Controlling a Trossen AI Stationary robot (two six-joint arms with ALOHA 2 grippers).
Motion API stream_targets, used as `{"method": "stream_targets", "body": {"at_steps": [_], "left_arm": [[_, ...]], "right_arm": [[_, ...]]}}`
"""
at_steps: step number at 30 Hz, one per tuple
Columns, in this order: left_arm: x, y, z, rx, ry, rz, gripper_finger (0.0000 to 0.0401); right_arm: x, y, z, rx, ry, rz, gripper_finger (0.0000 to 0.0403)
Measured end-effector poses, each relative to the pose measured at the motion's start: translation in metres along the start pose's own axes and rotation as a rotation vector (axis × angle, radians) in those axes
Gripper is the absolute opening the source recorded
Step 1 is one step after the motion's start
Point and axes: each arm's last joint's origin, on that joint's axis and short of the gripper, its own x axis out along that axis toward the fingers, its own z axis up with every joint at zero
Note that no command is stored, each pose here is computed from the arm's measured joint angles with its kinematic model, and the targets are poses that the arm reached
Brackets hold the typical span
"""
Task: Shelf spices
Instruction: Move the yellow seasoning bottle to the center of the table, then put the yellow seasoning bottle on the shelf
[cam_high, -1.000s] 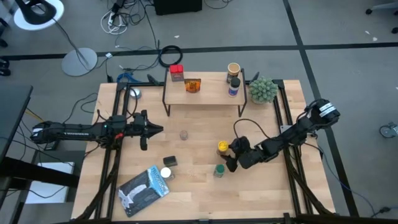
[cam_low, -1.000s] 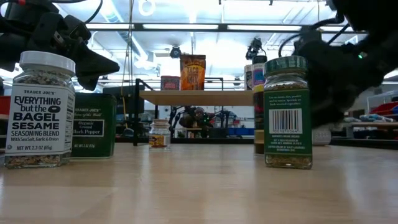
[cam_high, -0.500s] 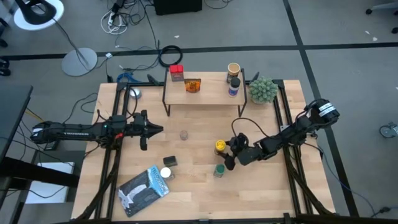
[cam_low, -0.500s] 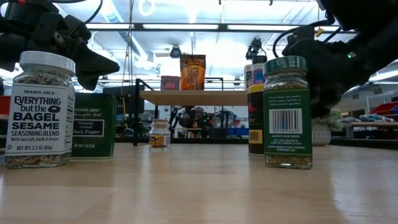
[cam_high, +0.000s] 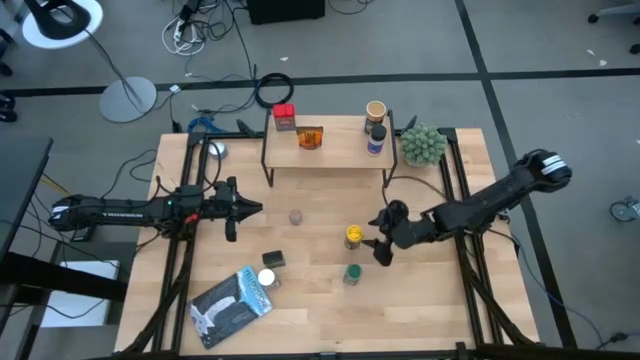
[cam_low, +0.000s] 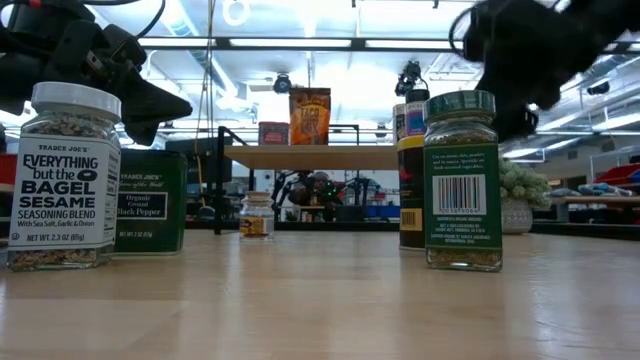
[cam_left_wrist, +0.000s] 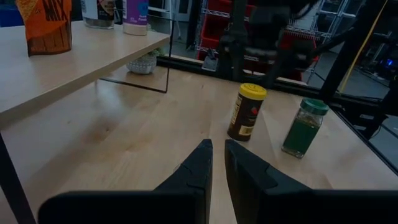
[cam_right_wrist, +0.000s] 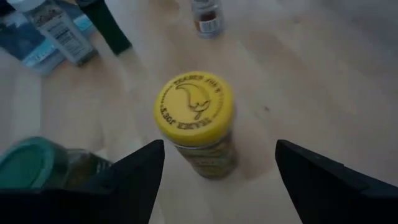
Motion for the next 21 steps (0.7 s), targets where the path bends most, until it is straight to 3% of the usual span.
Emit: {"method": "stream_targets", "body": {"at_steps": [6,11,15,21], "left_arm": [[0.0,0.0,0.0,0.0,-0.001,0.0,0.0048],[0.0,0.0,0.0,0.0,-0.001,0.0,0.0048],[0.0,0.0,0.0,0.0,-0.001,0.0,0.0048],[0.0,0.0,0.0,0.0,-0.001,0.0,0.0048]], "right_arm": [[-0.023,0.0,0.051,-0.221,0.099,-0.01,0.0307],[-0.014,0.002,0.088,-0.357,0.198,-0.019,0.0307],[0.011,0.002,0.096,-0.434,0.352,0.016,0.0307],[0.032,0.015,0.109,-0.507,0.417,0.111,0.0307]]}}
